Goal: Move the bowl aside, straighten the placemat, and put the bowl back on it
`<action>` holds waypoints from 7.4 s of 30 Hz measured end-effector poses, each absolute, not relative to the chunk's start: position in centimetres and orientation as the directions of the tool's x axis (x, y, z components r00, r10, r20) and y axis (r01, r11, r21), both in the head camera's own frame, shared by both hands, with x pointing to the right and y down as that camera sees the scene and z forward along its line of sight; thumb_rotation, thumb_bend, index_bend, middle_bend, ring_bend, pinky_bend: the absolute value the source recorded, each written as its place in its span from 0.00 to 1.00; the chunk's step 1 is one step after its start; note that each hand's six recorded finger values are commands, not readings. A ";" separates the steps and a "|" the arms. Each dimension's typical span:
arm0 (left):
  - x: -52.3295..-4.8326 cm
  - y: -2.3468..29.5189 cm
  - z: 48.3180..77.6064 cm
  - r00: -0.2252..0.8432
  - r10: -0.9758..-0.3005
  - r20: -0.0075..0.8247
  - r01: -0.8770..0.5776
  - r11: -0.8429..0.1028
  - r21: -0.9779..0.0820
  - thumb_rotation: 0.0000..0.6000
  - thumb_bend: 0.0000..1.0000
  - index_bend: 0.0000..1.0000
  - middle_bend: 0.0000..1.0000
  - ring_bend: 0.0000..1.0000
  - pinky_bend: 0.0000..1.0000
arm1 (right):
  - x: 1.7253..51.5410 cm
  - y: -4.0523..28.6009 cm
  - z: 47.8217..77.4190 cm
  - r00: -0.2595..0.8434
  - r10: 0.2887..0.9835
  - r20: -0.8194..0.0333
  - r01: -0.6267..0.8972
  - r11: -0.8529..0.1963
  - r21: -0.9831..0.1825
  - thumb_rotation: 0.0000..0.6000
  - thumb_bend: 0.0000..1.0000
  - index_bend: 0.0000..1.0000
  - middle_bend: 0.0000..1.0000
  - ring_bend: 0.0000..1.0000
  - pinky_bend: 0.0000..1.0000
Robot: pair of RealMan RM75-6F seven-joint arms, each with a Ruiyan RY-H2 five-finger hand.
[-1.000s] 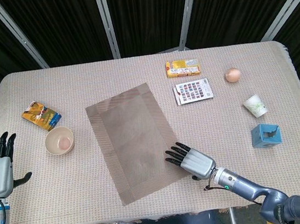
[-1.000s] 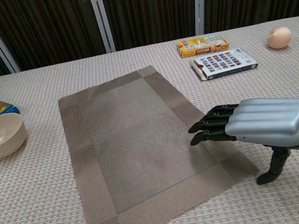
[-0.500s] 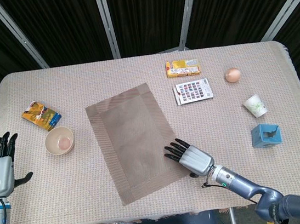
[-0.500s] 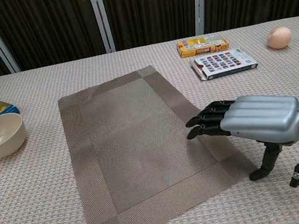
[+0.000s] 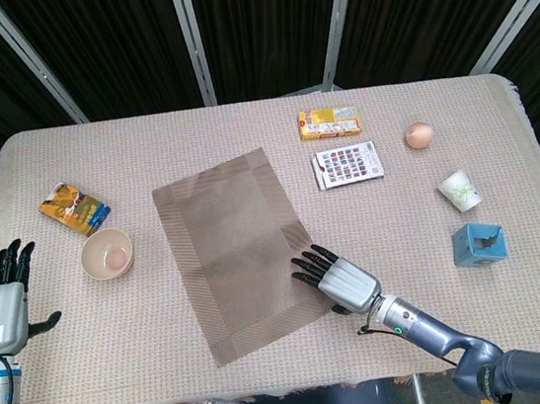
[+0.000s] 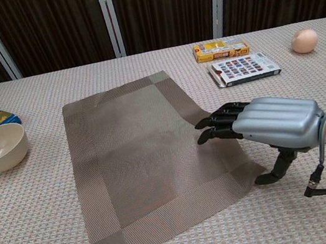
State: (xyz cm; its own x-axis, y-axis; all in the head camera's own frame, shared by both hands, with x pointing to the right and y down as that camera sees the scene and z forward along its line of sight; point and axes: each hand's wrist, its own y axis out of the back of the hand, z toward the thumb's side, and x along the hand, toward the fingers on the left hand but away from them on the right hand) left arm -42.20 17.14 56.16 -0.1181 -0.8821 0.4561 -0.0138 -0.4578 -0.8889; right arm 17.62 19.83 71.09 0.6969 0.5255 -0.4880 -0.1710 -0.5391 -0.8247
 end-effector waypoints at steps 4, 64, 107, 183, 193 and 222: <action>-42.2 17.2 56.2 -0.116 -0.882 0.457 -0.015 -0.458 -0.889 1.00 0.00 0.00 0.00 0.00 0.00 | 17.7 19.6 71.0 0.699 0.534 -0.476 -0.156 -0.536 -0.830 1.00 0.12 0.14 0.00 0.00 0.00; -41.3 17.7 56.4 -0.082 -0.869 0.489 -0.026 -0.488 -0.872 1.00 0.00 0.00 0.00 0.00 0.00 | 30.3 15.3 61.3 0.813 0.517 -0.266 -0.272 -0.065 -0.960 1.00 0.42 0.80 0.10 0.00 0.00; -39.6 18.2 57.7 0.037 -0.858 0.513 -0.007 -0.513 -0.858 1.00 0.00 0.00 0.00 0.00 0.00 | 35.9 3.7 62.5 0.474 0.862 -0.181 -0.283 -0.045 -0.958 1.00 0.00 0.00 0.00 0.00 0.00; -16.8 12.1 76.4 0.662 -0.594 0.457 0.127 -0.511 -0.850 1.00 0.47 0.51 0.00 0.00 0.00 | 40.9 18.4 53.4 -0.033 0.949 -0.314 0.200 -0.301 -0.932 1.00 0.00 0.00 0.00 0.00 0.00; -16.3 12.2 76.1 0.672 -0.599 0.435 0.109 -0.501 -0.858 1.00 0.47 0.66 0.00 0.00 0.00 | 41.0 18.3 53.1 -0.030 0.951 -0.307 0.208 -0.295 -0.933 1.00 0.00 0.00 0.00 0.00 0.00; -15.3 20.7 66.9 0.898 -0.365 0.244 0.047 -0.474 -0.879 1.00 0.48 0.72 0.00 0.00 0.00 | 40.0 18.8 51.9 -0.002 0.961 -0.278 0.215 -0.271 -0.938 1.00 0.00 0.00 0.00 0.00 0.00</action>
State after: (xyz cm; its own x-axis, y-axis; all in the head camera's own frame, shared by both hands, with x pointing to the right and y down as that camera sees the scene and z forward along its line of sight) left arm -15.27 20.72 66.93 0.8985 -0.3648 0.2443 0.0467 -0.4738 -0.8794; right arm 40.04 18.81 51.90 -0.0022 0.9606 -0.2781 0.2154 -0.2711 -0.9381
